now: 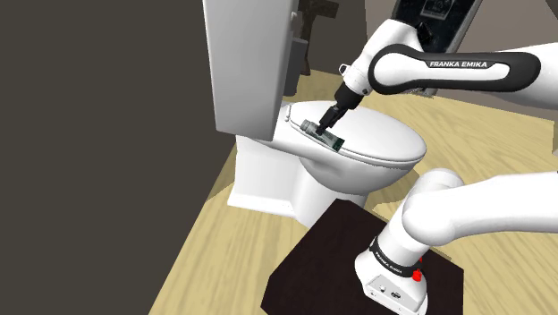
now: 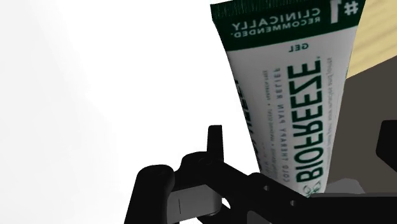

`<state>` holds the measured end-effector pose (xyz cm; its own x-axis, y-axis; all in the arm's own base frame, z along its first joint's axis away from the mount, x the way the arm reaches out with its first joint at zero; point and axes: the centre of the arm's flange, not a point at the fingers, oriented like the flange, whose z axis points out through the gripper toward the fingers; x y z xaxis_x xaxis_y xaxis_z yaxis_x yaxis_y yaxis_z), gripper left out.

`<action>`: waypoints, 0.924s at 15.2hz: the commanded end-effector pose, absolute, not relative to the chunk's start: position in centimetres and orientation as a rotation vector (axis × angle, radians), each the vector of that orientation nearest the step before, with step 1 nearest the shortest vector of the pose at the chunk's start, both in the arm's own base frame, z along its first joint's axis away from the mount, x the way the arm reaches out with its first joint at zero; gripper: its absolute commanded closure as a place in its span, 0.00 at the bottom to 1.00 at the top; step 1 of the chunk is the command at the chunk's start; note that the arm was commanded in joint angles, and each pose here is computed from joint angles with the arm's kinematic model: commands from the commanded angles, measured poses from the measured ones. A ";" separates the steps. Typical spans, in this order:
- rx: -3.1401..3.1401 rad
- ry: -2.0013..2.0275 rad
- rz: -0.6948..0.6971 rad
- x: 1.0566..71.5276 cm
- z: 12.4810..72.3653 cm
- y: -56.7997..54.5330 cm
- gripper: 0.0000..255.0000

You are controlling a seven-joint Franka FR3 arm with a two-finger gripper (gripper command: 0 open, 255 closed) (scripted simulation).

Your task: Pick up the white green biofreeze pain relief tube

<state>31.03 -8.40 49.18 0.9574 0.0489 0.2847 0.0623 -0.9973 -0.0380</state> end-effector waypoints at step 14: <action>-3.062 -0.088 -0.445 31.1 47.3 -8.4 1.00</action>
